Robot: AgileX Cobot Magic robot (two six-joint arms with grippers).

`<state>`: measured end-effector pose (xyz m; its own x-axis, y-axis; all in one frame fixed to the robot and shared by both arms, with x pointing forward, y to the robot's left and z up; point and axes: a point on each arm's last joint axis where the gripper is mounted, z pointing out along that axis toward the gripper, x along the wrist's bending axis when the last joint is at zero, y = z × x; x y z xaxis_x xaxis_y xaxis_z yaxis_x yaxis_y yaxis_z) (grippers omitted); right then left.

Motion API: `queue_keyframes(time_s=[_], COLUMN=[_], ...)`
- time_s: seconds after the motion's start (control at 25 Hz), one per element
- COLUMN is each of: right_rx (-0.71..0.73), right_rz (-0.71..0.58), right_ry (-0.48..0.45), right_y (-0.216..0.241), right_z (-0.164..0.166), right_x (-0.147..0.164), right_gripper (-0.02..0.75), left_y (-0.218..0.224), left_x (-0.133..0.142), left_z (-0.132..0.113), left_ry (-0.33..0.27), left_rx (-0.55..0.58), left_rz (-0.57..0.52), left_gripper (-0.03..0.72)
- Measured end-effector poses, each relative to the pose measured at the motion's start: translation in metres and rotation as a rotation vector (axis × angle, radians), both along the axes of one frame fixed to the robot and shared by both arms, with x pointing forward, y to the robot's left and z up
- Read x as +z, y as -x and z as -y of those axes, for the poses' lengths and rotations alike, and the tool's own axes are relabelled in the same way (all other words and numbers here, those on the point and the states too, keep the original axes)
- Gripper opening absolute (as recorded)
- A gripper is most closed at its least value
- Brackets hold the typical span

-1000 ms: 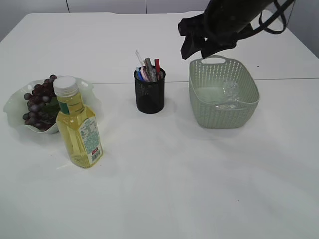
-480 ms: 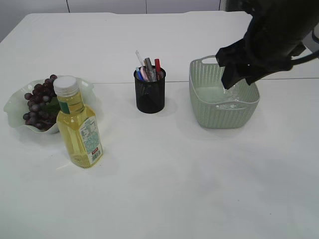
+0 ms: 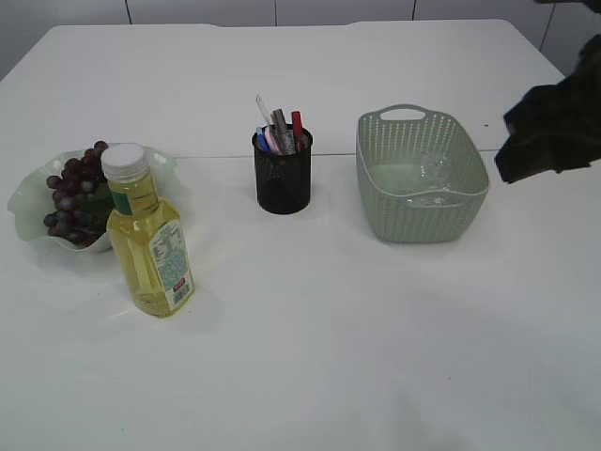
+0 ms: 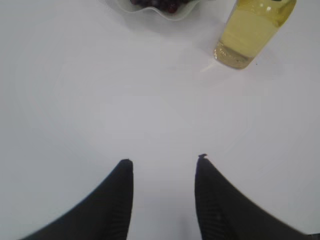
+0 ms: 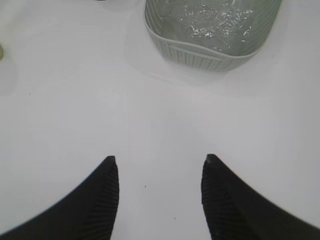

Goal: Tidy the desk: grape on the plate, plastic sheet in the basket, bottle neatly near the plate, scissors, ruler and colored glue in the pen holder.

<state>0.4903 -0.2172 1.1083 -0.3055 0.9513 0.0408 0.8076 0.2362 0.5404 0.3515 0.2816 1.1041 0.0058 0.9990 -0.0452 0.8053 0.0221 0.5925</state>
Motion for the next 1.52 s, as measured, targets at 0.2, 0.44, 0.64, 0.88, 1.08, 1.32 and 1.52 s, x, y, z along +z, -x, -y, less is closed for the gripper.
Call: queue_keyframes(time_s=[0.2,0.44,0.64,0.88,1.08,1.32,1.52], right_rx=[-0.014,-0.037,-0.037,-0.036,-0.033,-0.034,-0.035], right_rz=[0.057,0.119,0.183,0.282,0.382,0.466,0.482], right_ry=[-0.020,-0.060,-0.083,-0.116,-0.148,-0.175,-0.179], right_y=[0.041,0.092,0.145,0.207,0.249,0.283,0.292], right_z=[0.013,0.029,0.045,0.064,0.077,0.087,0.090], right_x=[0.017,0.041,0.053,0.054,0.044,0.011,-0.021], right_gripper=[0.392,0.391,0.391,0.391,0.391,0.391,0.391], left_y=[0.027,0.054,0.083,0.118,0.141,0.161,0.150], left_x=[0.009,0.016,0.017,0.018,0.015,0.008,-0.010], left_z=[-0.010,-0.018,-0.028,-0.039,-0.046,-0.052,-0.048], left_ry=[0.001,0.021,0.031,0.053,0.078,0.094,0.068], left_rx=[0.023,0.032,0.047,0.063,0.062,0.062,0.045], left_rz=[0.072,0.155,0.218,0.359,0.459,0.541,0.466], left_gripper=[0.307,0.308,0.310,0.312,0.312,0.312,0.312])
